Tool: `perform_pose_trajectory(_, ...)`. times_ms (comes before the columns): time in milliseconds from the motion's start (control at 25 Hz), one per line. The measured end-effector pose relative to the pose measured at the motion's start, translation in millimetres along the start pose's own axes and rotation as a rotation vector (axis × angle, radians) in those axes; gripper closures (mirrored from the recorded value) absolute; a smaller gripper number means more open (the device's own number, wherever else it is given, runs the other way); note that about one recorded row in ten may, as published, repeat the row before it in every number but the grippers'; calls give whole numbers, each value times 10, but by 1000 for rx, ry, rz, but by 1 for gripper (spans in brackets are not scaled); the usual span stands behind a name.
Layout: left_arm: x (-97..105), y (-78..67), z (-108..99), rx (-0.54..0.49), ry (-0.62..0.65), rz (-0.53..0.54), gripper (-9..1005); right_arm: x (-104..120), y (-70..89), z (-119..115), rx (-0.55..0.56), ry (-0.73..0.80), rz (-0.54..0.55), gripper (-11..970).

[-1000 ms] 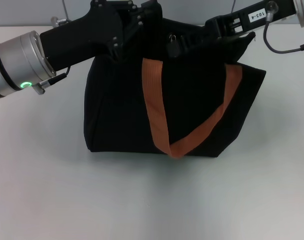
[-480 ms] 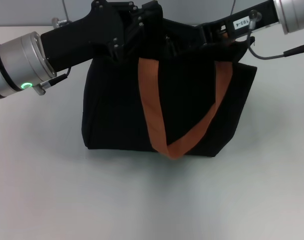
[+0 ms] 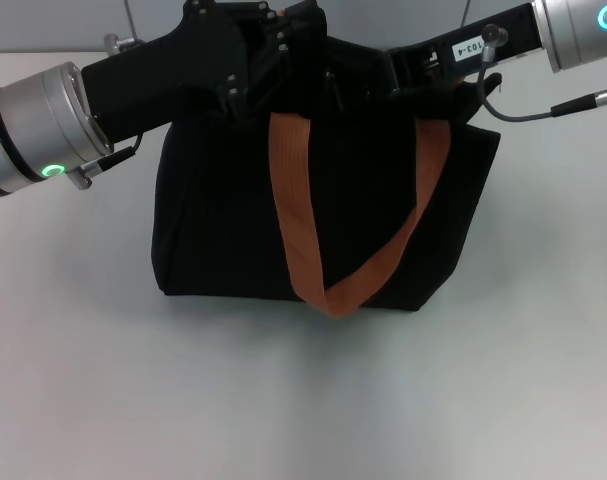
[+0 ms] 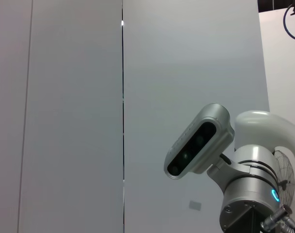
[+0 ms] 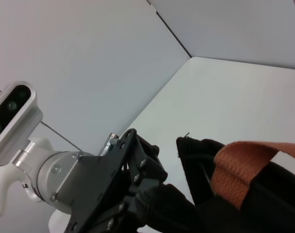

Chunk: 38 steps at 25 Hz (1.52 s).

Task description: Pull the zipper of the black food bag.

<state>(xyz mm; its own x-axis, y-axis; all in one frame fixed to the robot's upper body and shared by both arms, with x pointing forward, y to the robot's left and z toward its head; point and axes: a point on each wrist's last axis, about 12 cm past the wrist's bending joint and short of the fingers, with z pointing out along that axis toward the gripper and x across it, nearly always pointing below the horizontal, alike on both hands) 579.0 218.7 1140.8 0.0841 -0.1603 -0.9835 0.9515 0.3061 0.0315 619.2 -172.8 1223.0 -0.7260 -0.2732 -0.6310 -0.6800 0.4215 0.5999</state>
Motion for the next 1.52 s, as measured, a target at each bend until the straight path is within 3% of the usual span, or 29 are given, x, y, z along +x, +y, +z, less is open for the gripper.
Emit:
perform_pose_trajectory(640, 14, -14, 4, 3, -4, -10, 962, 48, -44, 48, 11, -51, 25, 864)
perform_pose_trajectory(1000, 15, -23, -8, 4, -8, -12, 961, 115, -16, -54, 8, -46, 14, 951)
perform_pose_trajectory(1520, 12, -10, -2, 1, -3, -9, 962, 186, 11, -246, -6, -49, 15, 961)
